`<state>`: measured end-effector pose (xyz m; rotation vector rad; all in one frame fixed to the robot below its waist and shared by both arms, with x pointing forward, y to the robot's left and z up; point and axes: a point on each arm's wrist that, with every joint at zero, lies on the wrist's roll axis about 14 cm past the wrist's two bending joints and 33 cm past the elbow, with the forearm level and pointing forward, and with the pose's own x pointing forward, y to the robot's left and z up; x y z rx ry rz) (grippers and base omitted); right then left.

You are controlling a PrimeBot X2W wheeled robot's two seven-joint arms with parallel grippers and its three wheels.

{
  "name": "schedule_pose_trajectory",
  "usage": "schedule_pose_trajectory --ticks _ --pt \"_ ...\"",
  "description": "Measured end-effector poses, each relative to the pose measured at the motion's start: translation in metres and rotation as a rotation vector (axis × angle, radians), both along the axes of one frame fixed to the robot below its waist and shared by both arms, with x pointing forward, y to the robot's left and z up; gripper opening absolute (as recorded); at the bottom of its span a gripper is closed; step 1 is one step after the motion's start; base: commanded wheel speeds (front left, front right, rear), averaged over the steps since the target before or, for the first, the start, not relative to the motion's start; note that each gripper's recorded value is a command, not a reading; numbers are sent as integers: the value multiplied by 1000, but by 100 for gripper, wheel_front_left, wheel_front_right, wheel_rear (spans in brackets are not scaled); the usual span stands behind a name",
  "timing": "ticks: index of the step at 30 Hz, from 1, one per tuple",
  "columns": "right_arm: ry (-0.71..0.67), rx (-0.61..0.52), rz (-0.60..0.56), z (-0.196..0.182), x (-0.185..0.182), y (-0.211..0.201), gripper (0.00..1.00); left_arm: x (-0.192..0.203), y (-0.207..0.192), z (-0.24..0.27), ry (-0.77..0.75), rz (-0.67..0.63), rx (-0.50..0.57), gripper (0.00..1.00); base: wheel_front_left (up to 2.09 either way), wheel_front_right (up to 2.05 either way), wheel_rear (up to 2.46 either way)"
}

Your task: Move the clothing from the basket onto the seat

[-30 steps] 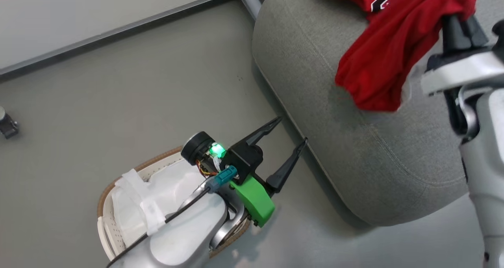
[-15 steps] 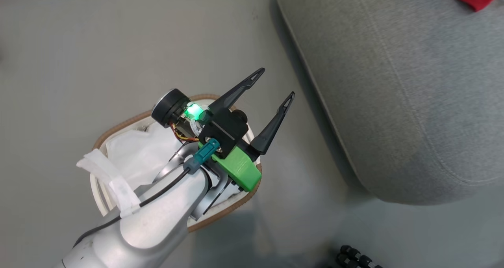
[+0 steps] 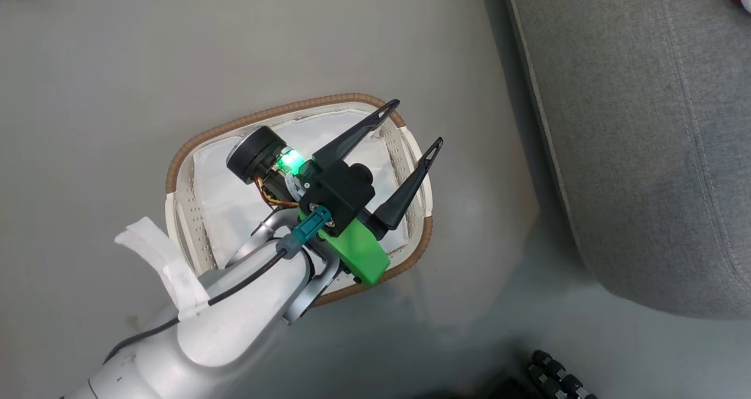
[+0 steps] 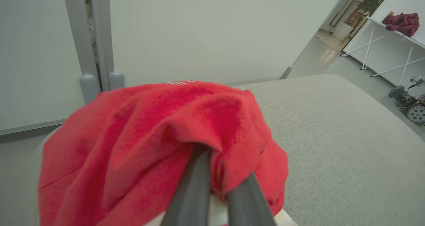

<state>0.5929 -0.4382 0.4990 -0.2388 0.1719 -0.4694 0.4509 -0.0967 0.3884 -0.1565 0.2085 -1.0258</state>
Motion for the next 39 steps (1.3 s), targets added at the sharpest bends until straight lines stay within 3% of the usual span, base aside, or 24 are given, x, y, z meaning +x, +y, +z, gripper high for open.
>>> schedule_pose_trajectory --ticks 6,7,8,9,22,39 --pt "95 59 1 -56 -2 15 0 0 3 -17 29 -6 21 100 0 0 0" --pt "92 68 -4 -59 -4 15 9 0 2 -17 29 -9 19 100 0 0 0" --pt "94 73 -10 -62 -6 14 29 0 1 -17 29 -11 16 100 0 0 0" --pt "99 66 -8 -63 -8 15 100 0 0 -17 29 -10 14 100 0 0 0" --pt "90 79 52 -65 -31 38 100 9 1 -1 -3 31 3 100 0 0 0" --pt "19 26 70 -10 -95 22 100 4 0 53 -61 102 -58 100 0 0 0"
